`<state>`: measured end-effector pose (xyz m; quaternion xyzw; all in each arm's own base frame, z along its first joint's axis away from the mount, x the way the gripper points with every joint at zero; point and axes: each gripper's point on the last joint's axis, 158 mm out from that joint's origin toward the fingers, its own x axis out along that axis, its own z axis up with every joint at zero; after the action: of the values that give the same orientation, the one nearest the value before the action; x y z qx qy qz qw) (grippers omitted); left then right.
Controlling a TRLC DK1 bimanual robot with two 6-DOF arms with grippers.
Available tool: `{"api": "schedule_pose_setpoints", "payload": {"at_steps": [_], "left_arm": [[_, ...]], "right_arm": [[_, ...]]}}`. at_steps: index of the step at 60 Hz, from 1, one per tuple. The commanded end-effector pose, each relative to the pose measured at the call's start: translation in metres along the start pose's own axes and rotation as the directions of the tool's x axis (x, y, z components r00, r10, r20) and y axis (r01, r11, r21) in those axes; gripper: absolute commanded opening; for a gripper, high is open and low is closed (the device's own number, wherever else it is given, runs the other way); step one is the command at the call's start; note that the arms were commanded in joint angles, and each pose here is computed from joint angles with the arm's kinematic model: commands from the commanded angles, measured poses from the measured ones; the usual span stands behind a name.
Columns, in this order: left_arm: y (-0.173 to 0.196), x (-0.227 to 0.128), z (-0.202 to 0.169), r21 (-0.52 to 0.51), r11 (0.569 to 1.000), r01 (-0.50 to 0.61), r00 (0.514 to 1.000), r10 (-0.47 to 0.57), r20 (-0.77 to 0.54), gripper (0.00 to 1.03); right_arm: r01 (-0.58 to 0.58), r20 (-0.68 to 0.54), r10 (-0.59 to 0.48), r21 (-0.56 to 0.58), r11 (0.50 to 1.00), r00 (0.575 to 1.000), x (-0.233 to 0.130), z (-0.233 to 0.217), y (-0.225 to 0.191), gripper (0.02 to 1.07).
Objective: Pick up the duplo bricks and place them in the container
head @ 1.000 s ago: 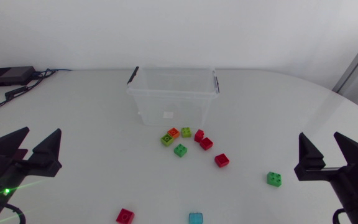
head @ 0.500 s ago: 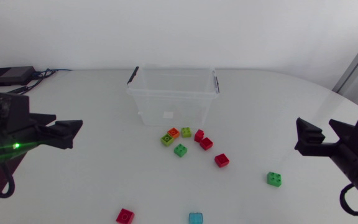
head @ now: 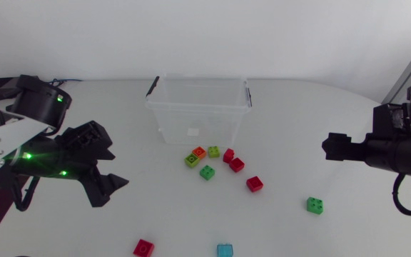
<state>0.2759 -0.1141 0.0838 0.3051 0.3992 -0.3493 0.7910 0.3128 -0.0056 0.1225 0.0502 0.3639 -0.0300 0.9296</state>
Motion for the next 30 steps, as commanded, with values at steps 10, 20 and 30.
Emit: {"api": "schedule_pose_setpoints", "payload": {"at_steps": [10,20,30], "left_arm": [[-0.074,0.019,-0.035,0.299,0.924,0.239,0.969,-0.206,-0.137,0.90],[-0.115,0.025,-0.059,0.414,0.837,0.358,0.931,-0.288,-0.223,0.89],[-0.143,0.023,-0.068,0.475,0.767,0.432,0.900,-0.337,-0.276,0.89]], "right_arm": [[-0.019,-0.155,0.060,0.253,0.967,0.986,0.011,-0.015,0.002,1.02],[0.030,-0.276,0.048,0.269,0.963,0.960,0.020,-0.035,0.000,1.02],[0.081,-0.381,0.029,0.269,0.960,0.924,0.019,-0.050,-0.004,1.02]]}}
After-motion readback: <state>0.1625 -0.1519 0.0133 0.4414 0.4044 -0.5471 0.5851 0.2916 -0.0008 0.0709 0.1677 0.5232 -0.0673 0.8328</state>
